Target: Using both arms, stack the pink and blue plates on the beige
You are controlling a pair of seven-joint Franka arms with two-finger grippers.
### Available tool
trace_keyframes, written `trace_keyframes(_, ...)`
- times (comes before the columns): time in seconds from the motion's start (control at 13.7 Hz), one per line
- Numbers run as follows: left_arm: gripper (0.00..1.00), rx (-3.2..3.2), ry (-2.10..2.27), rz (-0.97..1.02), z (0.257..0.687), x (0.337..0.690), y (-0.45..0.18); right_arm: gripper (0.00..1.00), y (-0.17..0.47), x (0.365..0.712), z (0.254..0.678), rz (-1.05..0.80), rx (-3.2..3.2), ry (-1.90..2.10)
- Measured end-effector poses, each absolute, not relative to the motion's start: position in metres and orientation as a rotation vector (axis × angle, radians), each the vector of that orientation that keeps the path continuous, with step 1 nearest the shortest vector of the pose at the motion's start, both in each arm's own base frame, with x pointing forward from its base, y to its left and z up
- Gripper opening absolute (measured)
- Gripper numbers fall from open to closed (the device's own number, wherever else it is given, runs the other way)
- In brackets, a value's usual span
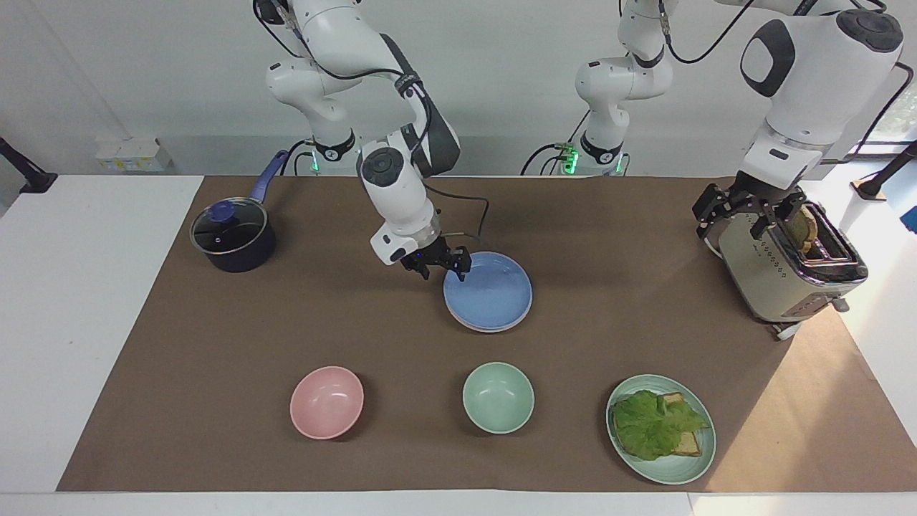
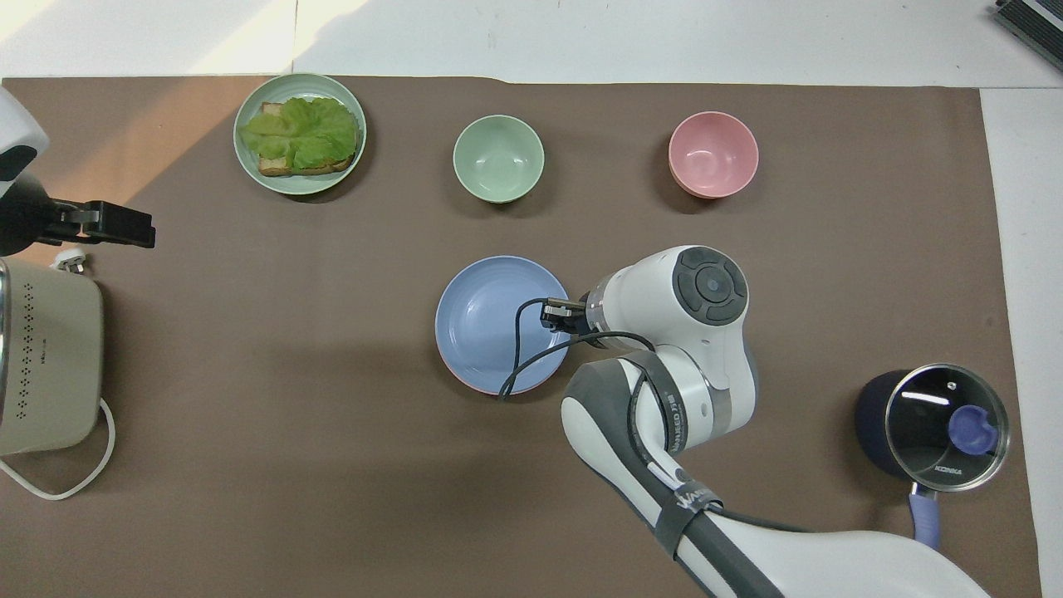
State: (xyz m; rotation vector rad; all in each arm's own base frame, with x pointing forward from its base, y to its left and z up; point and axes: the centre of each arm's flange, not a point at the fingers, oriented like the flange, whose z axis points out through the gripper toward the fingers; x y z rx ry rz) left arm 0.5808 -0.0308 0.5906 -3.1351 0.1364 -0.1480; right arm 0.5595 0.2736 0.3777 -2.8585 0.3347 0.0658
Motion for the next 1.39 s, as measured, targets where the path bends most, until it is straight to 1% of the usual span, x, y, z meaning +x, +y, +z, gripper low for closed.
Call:
trace_keyframes(0.15,1.0,-3.135,0.136,-0.148,0.591,0.581,-0.031,1.0,0.231,0.578,0.416,-0.009,-2.886,0.368)
trace_keyframes(0.29,1.0,-3.135,0.136,-0.148,0.591,0.581,-0.031,1.0,0.179,0.584,0.449,-0.08,-2.959,0.383)
trace_keyframes(0.59,1.0,-3.135,0.137,-0.148,0.591,0.581,-0.031,1.0,0.093,0.579,0.503,-0.154,-3.039,0.358)
trace_keyframes(0.88,1.0,-3.135,0.157,-0.148,0.591,0.58,-0.038,1.0,0.017,0.558,0.567,-0.115,-3.079,0.305)
trace_keyframes(1.1,1.0,-3.135,0.171,-0.148,0.591,0.58,-0.044,1.0,-0.003,0.549,0.612,-0.073,-3.142,0.285)
trace_keyframes(1.39,1.0,-3.133,0.167,-0.148,0.591,0.58,-0.042,1.0,-0.004,0.546,0.639,-0.017,-3.157,0.257)
